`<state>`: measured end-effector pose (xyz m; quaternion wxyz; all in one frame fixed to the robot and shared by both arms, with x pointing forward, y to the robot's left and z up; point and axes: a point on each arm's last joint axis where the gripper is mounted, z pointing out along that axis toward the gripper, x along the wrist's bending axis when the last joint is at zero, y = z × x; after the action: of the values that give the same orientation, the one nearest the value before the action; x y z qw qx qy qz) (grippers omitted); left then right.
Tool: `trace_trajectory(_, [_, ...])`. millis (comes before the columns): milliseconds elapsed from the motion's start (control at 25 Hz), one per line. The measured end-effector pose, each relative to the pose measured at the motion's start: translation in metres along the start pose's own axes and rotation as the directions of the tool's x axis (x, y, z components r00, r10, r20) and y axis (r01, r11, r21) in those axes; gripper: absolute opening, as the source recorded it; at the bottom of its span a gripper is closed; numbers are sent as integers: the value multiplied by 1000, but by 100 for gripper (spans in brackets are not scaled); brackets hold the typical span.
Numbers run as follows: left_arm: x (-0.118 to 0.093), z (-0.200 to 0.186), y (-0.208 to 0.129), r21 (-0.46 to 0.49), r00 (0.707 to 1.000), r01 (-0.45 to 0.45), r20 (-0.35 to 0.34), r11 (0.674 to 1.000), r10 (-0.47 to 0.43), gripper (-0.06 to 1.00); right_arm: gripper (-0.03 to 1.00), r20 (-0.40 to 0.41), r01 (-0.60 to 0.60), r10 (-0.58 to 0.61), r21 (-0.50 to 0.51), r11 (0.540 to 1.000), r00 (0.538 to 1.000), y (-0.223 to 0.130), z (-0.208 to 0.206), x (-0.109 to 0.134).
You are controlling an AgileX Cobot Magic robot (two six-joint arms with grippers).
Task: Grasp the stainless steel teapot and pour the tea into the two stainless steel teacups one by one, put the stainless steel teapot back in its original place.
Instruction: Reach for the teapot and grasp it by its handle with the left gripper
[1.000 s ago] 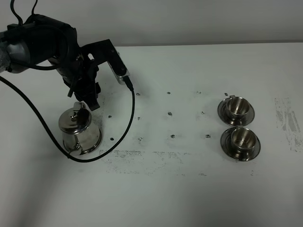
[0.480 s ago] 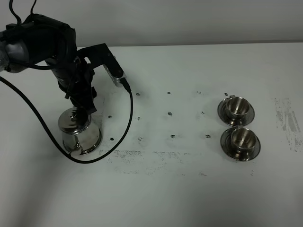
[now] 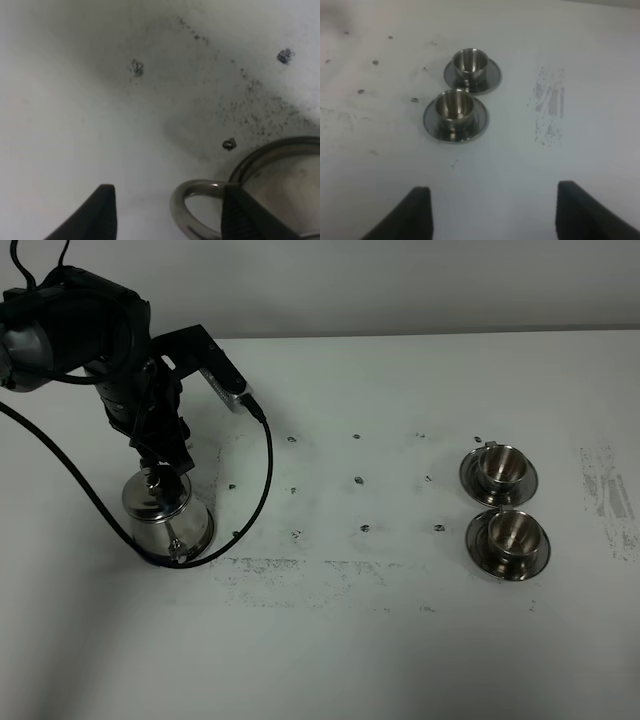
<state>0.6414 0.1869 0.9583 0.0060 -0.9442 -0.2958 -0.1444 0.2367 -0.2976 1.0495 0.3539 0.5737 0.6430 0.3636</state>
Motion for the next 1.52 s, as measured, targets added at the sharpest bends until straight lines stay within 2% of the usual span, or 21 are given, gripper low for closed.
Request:
trace_trajectory(480, [1,-3,-8,68,990,139,-12,988,-138,45,51,0,0,0,0,1000,1000,0,0,0])
trace_trajectory(800, [7,-14,-20,127,966,258,-44,958,-255,45,51,0,0,0,0,1000,1000,0,0,0])
trace_trajectory(1120, [4,-17,-26,195,940,339,-42,920,-337,45,51,0,0,0,0,1000,1000,0,0,0])
trace_trajectory(1280, [6,-17,-26,179,929,370,-50,912,-367,45,51,0,0,0,0,1000,1000,0,0,0])
trace_trajectory(1520, [18,-14,-23,74,909,414,-79,907,-409,45,51,0,0,0,0,1000,1000,0,0,0])
